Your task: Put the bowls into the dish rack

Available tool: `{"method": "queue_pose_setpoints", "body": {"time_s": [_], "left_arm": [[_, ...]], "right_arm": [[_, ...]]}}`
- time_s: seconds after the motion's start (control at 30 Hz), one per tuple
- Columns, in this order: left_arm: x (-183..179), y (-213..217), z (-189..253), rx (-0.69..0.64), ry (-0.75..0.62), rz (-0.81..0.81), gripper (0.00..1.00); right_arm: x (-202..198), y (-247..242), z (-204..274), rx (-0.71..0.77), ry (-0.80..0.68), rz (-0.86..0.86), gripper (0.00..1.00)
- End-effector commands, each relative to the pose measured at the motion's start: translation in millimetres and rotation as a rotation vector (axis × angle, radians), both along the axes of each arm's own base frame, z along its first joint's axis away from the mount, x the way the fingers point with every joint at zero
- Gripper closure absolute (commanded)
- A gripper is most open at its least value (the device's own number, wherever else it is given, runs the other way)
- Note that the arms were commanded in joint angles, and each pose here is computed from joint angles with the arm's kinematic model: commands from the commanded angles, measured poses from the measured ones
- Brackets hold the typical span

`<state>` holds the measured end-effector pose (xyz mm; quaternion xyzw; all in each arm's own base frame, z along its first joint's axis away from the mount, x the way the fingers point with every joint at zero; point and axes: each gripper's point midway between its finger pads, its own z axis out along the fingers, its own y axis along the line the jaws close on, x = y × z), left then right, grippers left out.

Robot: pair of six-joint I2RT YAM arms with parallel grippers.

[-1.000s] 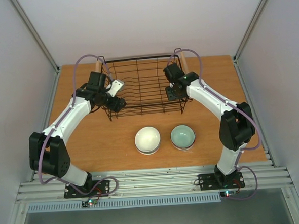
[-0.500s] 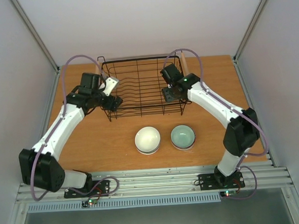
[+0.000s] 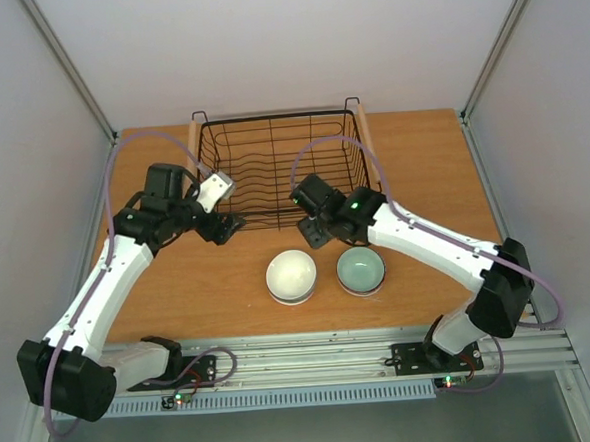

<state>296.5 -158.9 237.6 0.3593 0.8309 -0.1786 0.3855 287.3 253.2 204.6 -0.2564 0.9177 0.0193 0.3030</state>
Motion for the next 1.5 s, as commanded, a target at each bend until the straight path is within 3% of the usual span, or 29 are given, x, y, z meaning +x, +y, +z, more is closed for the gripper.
{"method": "queue_pose_setpoints", "body": {"time_s": [0.0, 0.6, 0.77, 0.97, 1.07, 1.13, 1.47], "left_arm": [[-18, -6, -15, -0.013, 0.046, -0.074, 0.12], [-19, -6, -30, -0.023, 0.088, -0.055, 0.12], [-19, -6, -29, -0.025, 0.088, -0.053, 0.11], [-18, -5, -31, -0.024, 0.094, -0.049, 0.11], [-19, -5, -31, -0.022, 0.091, -0.049, 0.11], [-19, -5, -31, -0.022, 0.092, -0.047, 0.11], [-26, -15, -9, -0.094, 0.106, -0.084, 0.08]], "right_arm": [[-23, 0, -37, -0.048, 0.107, -0.009, 0.41], [-54, 23, -82, -0.082, 0.208, 0.032, 0.48], [-57, 18, -92, -0.105, 0.220, 0.016, 0.63], [-62, 19, -100, -0.105, 0.247, 0.021, 0.66], [-62, 20, -101, -0.107, 0.247, 0.021, 0.90], [-61, 20, -97, -0.109, 0.235, 0.017, 0.98], [-46, 24, -27, -0.019, 0.061, 0.027, 0.99]]}}
